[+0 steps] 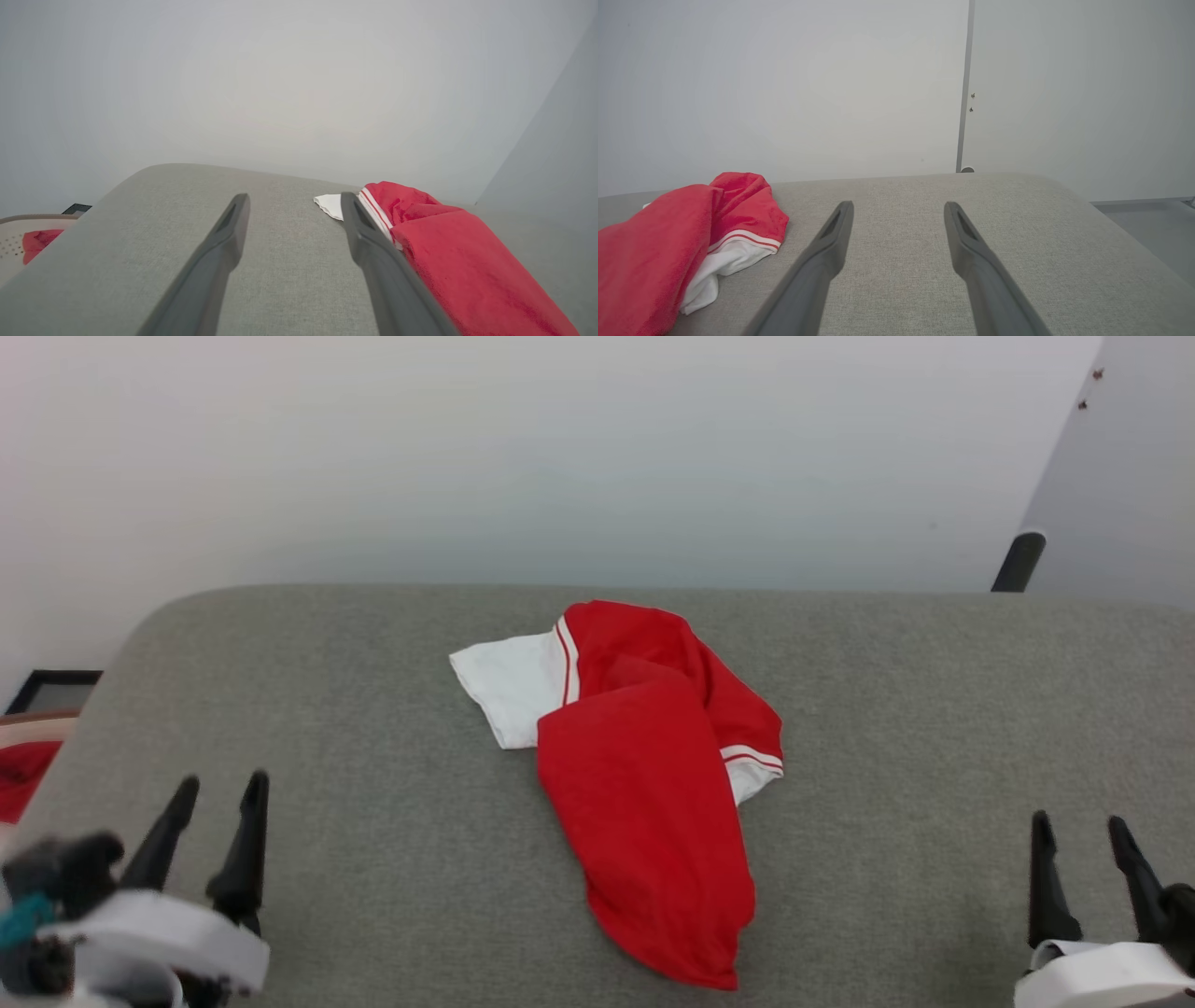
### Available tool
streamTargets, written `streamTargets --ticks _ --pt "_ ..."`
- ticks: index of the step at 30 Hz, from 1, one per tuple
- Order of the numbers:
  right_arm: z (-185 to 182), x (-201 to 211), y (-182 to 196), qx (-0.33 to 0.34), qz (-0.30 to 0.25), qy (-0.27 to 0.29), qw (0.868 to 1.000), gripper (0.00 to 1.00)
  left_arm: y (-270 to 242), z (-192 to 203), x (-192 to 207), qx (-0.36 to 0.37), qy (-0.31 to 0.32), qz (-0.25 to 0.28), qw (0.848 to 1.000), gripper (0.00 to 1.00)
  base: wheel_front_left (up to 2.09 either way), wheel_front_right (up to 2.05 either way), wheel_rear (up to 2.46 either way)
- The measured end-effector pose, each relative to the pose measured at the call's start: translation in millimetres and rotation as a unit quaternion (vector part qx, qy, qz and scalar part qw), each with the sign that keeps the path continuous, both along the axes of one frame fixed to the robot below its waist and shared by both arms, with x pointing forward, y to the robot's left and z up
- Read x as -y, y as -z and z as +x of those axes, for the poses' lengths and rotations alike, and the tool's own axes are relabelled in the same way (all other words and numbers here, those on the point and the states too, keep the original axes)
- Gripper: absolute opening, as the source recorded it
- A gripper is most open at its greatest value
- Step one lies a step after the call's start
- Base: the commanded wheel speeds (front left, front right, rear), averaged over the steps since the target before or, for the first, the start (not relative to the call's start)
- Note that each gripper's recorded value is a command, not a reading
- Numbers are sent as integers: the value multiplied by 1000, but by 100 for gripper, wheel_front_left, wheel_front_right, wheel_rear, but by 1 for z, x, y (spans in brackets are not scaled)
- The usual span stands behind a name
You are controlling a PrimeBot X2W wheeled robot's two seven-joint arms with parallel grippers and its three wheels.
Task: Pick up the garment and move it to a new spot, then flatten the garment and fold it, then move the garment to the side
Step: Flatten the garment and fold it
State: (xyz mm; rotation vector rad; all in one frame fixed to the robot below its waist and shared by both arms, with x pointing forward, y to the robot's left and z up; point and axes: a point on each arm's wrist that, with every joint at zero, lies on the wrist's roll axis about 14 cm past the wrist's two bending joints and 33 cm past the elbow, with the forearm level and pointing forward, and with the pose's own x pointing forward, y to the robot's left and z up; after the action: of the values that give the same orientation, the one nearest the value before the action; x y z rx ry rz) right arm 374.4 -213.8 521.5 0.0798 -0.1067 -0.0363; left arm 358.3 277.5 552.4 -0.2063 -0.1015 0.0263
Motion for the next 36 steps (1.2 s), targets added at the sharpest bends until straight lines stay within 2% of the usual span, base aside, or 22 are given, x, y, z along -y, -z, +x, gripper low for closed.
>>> streamTargets --ticks 4,12,21,27,30,36 --pt "3 -5 -1 0 -1 -8 1000 100 -16 24 13 -12 37 1 999 100 0 0 0" --pt "18 -14 -14 18 -4 -22 1000 100 -42 86 36 -62 98 43 992 100 0 0 0" --pt "38 -16 -4 9 6 -26 1000 100 -24 161 51 -174 133 57 974 100 0 0 0" --pt "45 -4 14 -12 9 -10 1000 100 22 198 63 -268 149 68 949 100 0 0 0" --pt "45 4 25 -26 8 1 1000 100 52 210 61 -325 139 78 932 100 0 0 0" --pt "47 17 42 -47 4 19 999 100 98 229 68 -407 132 65 901 100 0 0 0"
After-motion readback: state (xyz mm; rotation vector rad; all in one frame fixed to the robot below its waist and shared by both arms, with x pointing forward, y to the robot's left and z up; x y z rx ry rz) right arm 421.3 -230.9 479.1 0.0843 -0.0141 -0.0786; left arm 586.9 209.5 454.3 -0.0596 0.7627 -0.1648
